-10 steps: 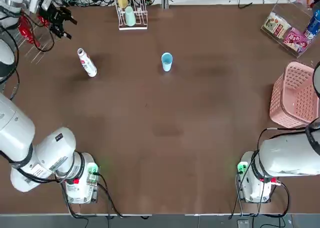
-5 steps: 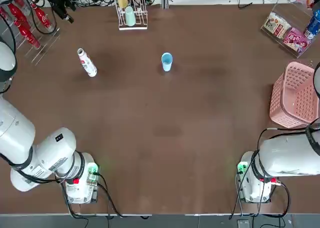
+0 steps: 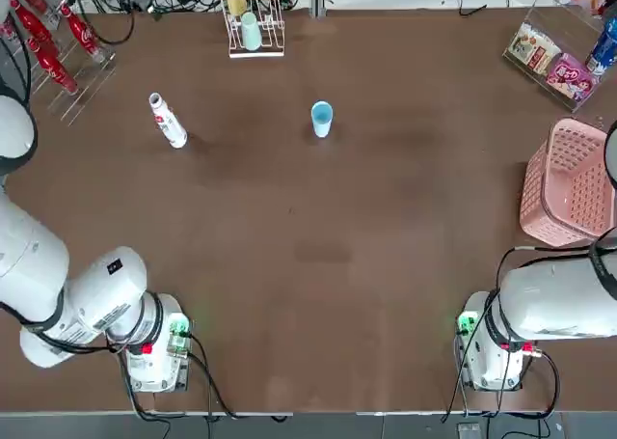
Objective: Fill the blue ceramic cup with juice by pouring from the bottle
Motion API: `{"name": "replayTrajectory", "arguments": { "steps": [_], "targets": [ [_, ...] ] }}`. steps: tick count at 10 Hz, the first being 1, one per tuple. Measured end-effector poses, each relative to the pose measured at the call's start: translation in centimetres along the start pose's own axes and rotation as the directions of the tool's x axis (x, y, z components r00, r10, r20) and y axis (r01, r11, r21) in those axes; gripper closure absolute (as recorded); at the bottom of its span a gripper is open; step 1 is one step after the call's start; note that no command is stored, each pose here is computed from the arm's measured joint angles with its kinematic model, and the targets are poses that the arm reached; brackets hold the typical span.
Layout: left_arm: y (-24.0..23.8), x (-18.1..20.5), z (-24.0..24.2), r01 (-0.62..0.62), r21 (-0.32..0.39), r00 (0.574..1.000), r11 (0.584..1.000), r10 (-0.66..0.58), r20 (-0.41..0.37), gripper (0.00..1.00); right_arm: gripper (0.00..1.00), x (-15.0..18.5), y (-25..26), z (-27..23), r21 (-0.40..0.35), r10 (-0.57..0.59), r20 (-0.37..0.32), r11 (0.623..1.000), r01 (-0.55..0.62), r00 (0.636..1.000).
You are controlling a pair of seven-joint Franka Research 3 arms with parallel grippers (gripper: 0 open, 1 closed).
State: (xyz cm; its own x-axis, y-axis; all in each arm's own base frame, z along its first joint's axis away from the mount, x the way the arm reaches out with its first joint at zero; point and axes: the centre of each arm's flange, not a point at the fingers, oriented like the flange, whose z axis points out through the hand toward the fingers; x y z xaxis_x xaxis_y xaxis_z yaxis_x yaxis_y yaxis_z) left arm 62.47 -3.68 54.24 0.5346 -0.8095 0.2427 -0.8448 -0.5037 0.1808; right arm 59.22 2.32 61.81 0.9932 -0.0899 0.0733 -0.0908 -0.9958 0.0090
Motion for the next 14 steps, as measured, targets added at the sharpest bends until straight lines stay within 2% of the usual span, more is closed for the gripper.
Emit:
{"name": "replayTrajectory", "arguments": {
  "steps": [3, 5, 8, 9, 12, 14],
  "targets": [
    [6.1, 5.2, -1.9, 0.127, 0.144, 0.988, 0.981, -0.138, 0.064, 0.0, 0.0, 0.0, 0.1, 0.0, 0.0, 0.002, 0.001, 1.0, -0.002, 1.0],
    [7.3, 5.4, -3.0, 0.228, 0.192, 0.967, 0.954, -0.245, 0.066, 0.0, 0.0, 0.0, 0.1, 0.1, -0.001, 0.003, 0.002, 1.0, -0.003, 1.0],
    [9.3, 5.3, -4.0, 0.423, 0.227, 0.892, 0.877, -0.448, 0.067, 0.0, 0.0, 0.0, 0.1, 0.2, -0.001, 0.003, 0.003, 1.0, -0.003, 1.0],
    [10.6, 5.9, -4.2, 0.462, 0.259, 0.867, 0.848, -0.493, 0.07, 0.0, 0.0, 0.0, 0.1, 0.2, -0.001, 0.003, 0.003, 1.0, -0.003, 1.0],
    [11.8, 5.7, -5.1, 0.521, 0.304, 0.823, 0.797, -0.564, 0.069, 0.0, 0.0, 0.0, 0.1, 0.2, -0.001, 0.004, 0.003, 1.0, -0.004, 1.0],
    [11.0, 4.7, -5.5, 0.596, 0.312, 0.769, 0.74, -0.638, 0.044, 0.0, 0.0, 0.0, 0.1, 0.2, -0.001, 0.004, 0.003, 1.0, -0.004, 1.0]
  ]
}}
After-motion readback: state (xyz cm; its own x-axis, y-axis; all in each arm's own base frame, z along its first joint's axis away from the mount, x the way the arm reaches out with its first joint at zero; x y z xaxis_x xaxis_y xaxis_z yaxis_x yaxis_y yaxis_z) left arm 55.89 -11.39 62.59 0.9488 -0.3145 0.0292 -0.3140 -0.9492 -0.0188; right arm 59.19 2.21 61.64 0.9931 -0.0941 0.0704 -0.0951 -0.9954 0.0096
